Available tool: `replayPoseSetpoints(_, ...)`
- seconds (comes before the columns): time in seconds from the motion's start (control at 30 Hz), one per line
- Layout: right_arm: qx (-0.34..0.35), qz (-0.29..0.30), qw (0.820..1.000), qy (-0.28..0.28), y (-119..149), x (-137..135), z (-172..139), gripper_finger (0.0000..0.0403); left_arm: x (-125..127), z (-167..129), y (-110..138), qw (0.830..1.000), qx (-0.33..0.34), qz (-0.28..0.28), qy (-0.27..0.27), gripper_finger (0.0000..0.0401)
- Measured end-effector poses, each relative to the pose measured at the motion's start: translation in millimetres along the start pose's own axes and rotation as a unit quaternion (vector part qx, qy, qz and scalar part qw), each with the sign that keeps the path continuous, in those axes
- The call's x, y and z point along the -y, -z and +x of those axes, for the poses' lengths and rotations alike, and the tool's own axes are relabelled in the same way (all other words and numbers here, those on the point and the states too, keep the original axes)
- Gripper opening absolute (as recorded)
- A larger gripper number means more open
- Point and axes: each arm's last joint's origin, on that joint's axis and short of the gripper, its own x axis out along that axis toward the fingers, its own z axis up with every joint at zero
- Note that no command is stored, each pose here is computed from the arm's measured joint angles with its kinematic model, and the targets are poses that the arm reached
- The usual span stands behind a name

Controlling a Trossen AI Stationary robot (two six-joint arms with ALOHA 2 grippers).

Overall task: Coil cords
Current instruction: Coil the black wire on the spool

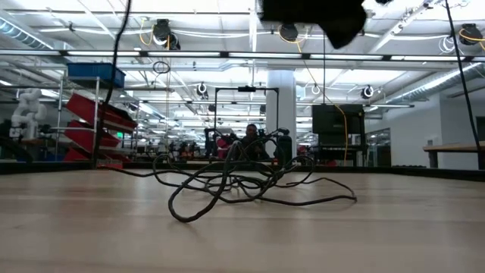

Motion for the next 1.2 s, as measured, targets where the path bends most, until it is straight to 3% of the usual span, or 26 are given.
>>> replayPoseSetpoints(0.13,0.127,0.04,0.986,-0.101,-0.1,-1.5,3.4,0.0099,0.8,-0.6,-0.1,1.0,0.001,0.0,0.002,0.0)
replayPoseSetpoints(0.3,0.176,0.049,0.973,-0.14,8.0,-7.2,19.2,0.0112,0.2,0.0,-0.6,1.0,0.003,-0.003,0.0,0.0)
replayPoseSetpoints(0.47,0.202,0.023,0.972,-0.12,-4.2,-13.8,38.6,0.0143,0.6,1.0,0.3,1.0,0.0,0.003,-0.009,0.0)
replayPoseSetpoints(0.7,0.18,0.004,0.981,-0.072,-9.0,-2.9,62.2,0.0165,-1.2,0.9,0.3,0.999,-0.003,0.025,-0.037,0.0)
replayPoseSetpoints(1.0,0.17,-0.034,0.982,-0.076,-6.3,-1.8,64.6,0.0097,-0.7,0.5,0.5,0.999,-0.004,0.026,-0.04,0.0)
replayPoseSetpoints(1.2,0.186,-0.034,0.979,-0.081,-9.3,-2.4,63.2,0.0021,-0.7,0.5,0.5,0.999,-0.005,0.026,-0.04,0.0)
